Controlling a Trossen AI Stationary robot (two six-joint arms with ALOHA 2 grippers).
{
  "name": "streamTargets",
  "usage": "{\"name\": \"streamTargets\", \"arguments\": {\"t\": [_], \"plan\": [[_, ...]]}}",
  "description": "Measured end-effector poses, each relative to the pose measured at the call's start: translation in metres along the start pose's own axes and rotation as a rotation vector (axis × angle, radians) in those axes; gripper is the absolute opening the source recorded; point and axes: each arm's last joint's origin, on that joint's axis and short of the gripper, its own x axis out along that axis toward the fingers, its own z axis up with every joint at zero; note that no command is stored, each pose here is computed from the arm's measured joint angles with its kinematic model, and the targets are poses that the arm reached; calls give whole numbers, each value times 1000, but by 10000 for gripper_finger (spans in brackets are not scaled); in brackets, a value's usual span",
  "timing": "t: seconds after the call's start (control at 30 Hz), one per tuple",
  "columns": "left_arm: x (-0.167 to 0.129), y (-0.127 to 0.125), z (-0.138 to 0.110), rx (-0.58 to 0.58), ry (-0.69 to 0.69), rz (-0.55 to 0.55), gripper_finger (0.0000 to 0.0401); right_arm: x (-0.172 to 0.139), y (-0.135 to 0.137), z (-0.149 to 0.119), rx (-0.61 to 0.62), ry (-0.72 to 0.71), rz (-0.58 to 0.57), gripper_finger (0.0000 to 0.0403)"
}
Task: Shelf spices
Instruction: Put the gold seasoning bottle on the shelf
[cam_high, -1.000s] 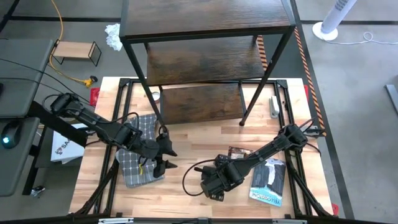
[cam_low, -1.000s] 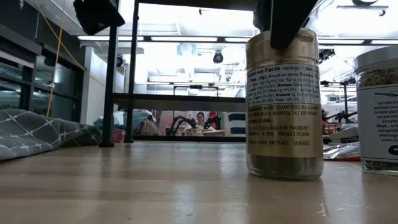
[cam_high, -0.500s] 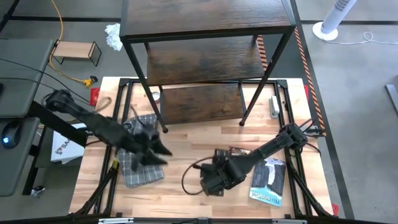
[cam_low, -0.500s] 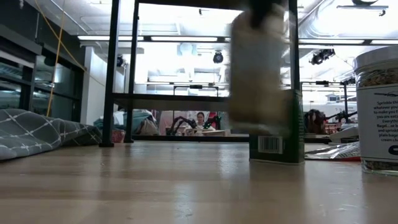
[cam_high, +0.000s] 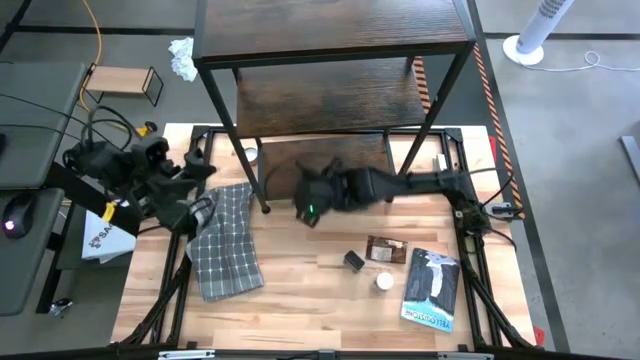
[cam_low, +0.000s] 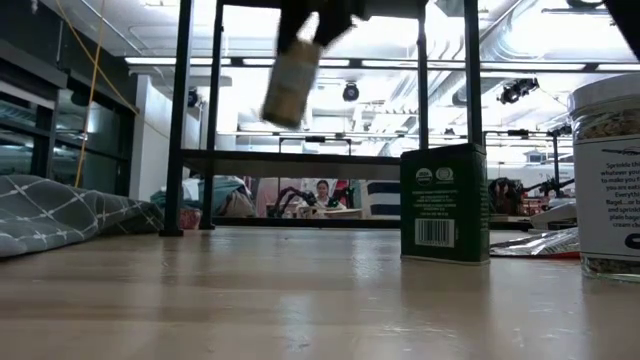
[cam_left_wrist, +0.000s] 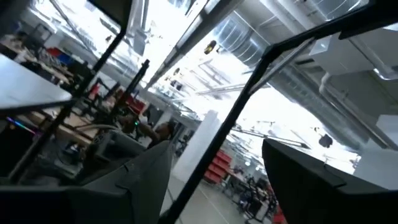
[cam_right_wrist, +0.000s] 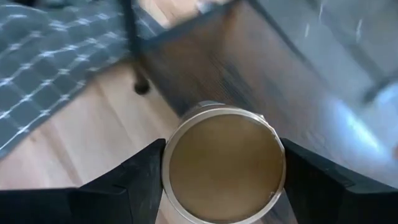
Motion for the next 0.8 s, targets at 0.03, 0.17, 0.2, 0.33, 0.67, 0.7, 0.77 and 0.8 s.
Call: {"name": "streamTargets", "arguments": {"t": [0.03, 0.17, 0.2, 0.33, 0.67, 0.7, 0.77, 0.8], "plan": [[-2, 0, 1, 8, -1, 1, 247, 6, -9, 2, 42, 34, 2, 258], [-6, 1, 3, 29, 12, 7, 247, 23, -41, 7, 156, 143, -8, 258], [-6, 2, 3, 32, 19, 10, 247, 26, -48, 7, 172, 171, -15, 258], [-5, 3, 0, 43, 37, 30, 247, 36, -75, 10, 212, 227, -53, 258], [2, 5, -8, 48, 26, 119, 247, 47, -102, 17, 185, 269, -5, 292], [3, 6, -8, 49, 24, 130, 247, 48, -101, 18, 172, 261, 2, 308], [5, 6, -10, 44, 20, 153, 247, 48, -100, 18, 133, 256, 4, 340], [5, 6, -11, 43, 19, 160, 247, 48, -100, 19, 118, 245, 11, 353]]}}
